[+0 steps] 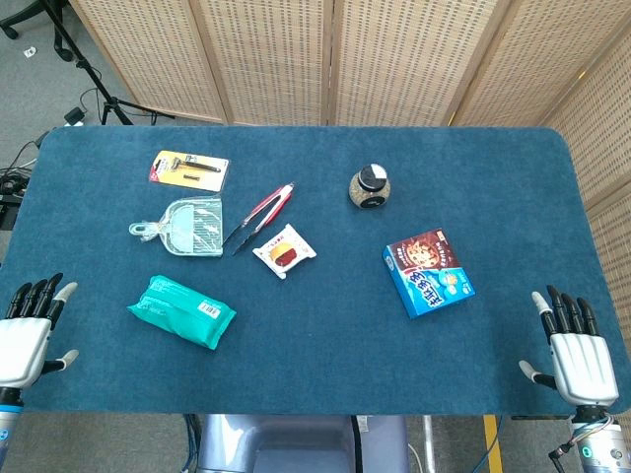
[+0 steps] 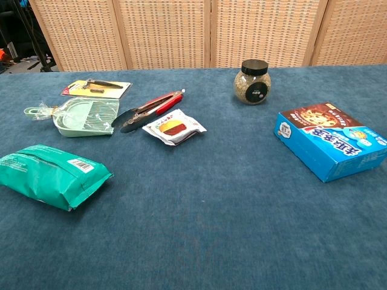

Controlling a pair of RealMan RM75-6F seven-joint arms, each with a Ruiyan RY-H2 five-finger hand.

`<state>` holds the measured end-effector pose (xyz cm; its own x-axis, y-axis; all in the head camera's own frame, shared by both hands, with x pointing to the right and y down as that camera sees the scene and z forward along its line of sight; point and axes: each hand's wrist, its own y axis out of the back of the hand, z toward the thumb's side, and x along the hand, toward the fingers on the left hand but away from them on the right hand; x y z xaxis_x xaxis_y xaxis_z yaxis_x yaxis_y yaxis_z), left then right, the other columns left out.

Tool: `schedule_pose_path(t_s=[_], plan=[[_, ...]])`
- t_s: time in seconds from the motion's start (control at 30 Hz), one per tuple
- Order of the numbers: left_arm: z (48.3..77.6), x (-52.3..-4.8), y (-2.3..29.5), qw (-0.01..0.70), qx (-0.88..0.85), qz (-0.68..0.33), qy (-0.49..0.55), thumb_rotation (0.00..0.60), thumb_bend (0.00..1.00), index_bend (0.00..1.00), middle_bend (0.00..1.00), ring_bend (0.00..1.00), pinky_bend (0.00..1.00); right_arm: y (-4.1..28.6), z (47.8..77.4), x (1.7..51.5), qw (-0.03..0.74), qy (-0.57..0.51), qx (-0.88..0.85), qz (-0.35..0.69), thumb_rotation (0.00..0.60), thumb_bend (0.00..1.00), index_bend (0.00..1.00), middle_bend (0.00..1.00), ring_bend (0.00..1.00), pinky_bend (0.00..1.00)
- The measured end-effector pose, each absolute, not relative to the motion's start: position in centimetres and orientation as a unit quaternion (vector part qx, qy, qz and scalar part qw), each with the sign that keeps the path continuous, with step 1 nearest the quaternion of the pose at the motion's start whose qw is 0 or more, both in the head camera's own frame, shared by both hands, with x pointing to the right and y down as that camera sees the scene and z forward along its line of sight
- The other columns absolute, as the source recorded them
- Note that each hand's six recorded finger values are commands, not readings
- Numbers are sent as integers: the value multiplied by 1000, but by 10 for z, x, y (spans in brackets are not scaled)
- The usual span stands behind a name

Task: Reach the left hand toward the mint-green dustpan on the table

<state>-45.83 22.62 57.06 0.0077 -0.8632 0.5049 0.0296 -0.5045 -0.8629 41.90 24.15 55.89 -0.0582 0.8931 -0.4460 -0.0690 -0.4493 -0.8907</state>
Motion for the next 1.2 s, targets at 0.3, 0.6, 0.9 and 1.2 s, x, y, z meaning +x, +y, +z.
schedule_pose_path(t_s=[0.3,0.6,0.9,1.2], plan=[[571,-458,226,362,-611,-617,341,600,132,0,0,0,0,242,559,419,381,-360,-571,631,600,0,0,0,0,0],[570,-458,227,363,-611,-615,341,600,133,0,0,0,0,243,558,418,381,-361,-573,630,600,0,0,0,0,0],[570,-456,227,364,-612,-614,341,600,141,0,0,0,0,242,560,418,380,-358,-574,631,600,0,0,0,0,0],[564,-452,219,384,-598,-593,377,600,177,0,0,0,0,243,562,416,380,-353,-576,631,600,0,0,0,0,0]])
